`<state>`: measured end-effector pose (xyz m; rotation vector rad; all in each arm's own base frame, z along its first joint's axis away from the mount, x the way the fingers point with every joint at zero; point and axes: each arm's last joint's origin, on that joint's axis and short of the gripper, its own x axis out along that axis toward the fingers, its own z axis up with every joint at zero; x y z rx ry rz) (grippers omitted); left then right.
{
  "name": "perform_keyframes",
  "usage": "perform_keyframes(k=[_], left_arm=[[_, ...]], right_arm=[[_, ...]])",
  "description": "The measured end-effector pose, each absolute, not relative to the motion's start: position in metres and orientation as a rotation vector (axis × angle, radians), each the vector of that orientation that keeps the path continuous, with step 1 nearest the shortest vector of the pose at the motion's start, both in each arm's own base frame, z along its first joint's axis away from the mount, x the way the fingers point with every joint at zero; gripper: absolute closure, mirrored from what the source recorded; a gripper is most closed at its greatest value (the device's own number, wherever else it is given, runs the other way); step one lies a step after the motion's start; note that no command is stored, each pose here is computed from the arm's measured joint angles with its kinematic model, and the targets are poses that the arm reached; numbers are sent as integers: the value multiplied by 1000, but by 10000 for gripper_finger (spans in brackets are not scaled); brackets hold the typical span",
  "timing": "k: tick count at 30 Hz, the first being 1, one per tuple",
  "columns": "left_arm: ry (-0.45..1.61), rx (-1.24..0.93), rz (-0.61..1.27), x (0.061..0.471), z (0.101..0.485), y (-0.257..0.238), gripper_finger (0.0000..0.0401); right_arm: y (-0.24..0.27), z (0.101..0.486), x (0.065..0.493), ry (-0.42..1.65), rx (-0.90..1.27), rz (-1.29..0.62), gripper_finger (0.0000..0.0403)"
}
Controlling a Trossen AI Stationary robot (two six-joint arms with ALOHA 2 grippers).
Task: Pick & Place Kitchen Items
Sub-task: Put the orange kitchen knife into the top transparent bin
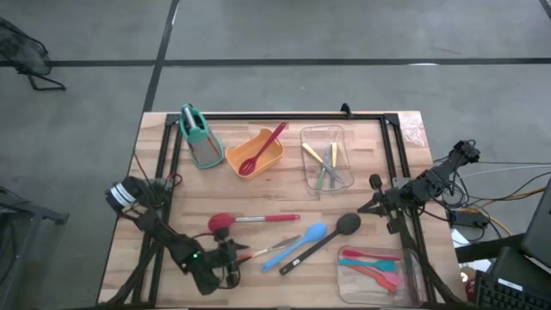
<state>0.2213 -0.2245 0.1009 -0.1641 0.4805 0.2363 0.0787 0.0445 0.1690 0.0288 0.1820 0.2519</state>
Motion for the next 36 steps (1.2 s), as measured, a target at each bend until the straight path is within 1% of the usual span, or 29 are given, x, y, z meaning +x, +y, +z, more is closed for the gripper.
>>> perform_keyframes(k=[5, 9, 15, 19, 26, 31, 36], left_arm=[[436, -175, 268, 212, 85, -232, 238], [390, -148, 247, 211, 77, -243, 238], [330, -123, 295, 208, 72, -250, 238], [242, -173, 356, 209, 76, -256, 238], [270, -188, 317, 211, 77, -261, 238], [284, -218, 332, 213, 62, -261, 238], [277, -162, 365, 217, 45, -264, 238]], right_arm=[[45, 169, 79, 182, 29, 252, 394], [45, 169, 79, 182, 29, 252, 394], [45, 169, 79, 182, 29, 252, 394], [45, 169, 79, 182, 29, 252, 394], [45, 169, 79, 182, 29, 252, 394], [45, 169, 79, 182, 29, 252, 394], [45, 169, 79, 182, 29, 252, 394]])
